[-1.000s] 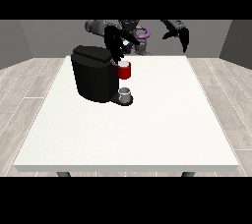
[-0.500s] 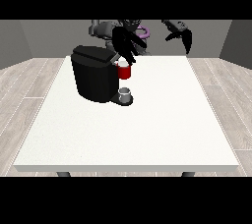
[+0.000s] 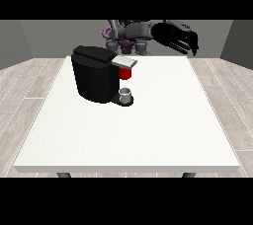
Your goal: Insert the coffee pod into the coffee machine and close the lid
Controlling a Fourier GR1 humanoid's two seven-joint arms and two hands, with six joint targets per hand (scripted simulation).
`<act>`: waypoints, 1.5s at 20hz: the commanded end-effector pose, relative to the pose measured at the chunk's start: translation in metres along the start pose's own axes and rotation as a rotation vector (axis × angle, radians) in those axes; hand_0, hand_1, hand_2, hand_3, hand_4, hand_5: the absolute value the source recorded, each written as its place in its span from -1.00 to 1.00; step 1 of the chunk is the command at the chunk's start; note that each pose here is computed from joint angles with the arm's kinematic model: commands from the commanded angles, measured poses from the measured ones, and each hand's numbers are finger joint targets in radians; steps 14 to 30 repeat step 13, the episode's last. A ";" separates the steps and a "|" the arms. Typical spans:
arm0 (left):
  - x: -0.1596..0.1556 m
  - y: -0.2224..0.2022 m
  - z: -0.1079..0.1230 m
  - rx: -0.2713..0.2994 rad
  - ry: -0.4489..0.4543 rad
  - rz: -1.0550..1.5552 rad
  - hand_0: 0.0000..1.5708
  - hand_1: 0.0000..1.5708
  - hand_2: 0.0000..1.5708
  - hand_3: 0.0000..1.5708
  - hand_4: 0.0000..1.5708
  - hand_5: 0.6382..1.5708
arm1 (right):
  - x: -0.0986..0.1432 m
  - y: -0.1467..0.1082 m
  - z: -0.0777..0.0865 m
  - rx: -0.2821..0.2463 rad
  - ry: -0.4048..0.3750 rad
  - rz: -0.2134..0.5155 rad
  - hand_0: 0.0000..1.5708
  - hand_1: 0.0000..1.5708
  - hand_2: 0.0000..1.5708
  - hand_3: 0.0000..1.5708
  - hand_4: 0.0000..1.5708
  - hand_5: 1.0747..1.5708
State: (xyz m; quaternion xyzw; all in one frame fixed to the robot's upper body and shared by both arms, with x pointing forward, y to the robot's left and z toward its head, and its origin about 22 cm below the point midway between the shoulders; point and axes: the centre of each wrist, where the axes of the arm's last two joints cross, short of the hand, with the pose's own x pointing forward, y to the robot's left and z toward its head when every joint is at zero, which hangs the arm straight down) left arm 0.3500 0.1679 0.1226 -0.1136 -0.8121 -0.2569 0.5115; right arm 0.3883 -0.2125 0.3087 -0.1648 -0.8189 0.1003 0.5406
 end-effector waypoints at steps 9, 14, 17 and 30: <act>-0.028 0.009 0.047 0.049 0.095 0.052 -1.00 -1.00 -1.00 -1.00 -0.66 1.00 | -0.037 0.093 0.025 0.207 -0.162 -0.104 -1.00 -1.00 -1.00 -1.00 -0.72 1.00; -0.051 0.019 0.074 0.142 0.155 0.064 -1.00 -1.00 -1.00 -1.00 -0.66 1.00 | -0.048 0.131 0.049 0.323 -0.179 -0.173 -1.00 -1.00 -1.00 -1.00 -0.67 1.00; -0.051 0.019 0.074 0.142 0.155 0.064 -1.00 -1.00 -1.00 -1.00 -0.66 1.00 | -0.048 0.131 0.049 0.323 -0.179 -0.173 -1.00 -1.00 -1.00 -1.00 -0.67 1.00; -0.051 0.019 0.074 0.142 0.155 0.064 -1.00 -1.00 -1.00 -1.00 -0.66 1.00 | -0.048 0.131 0.049 0.323 -0.179 -0.173 -1.00 -1.00 -1.00 -1.00 -0.67 1.00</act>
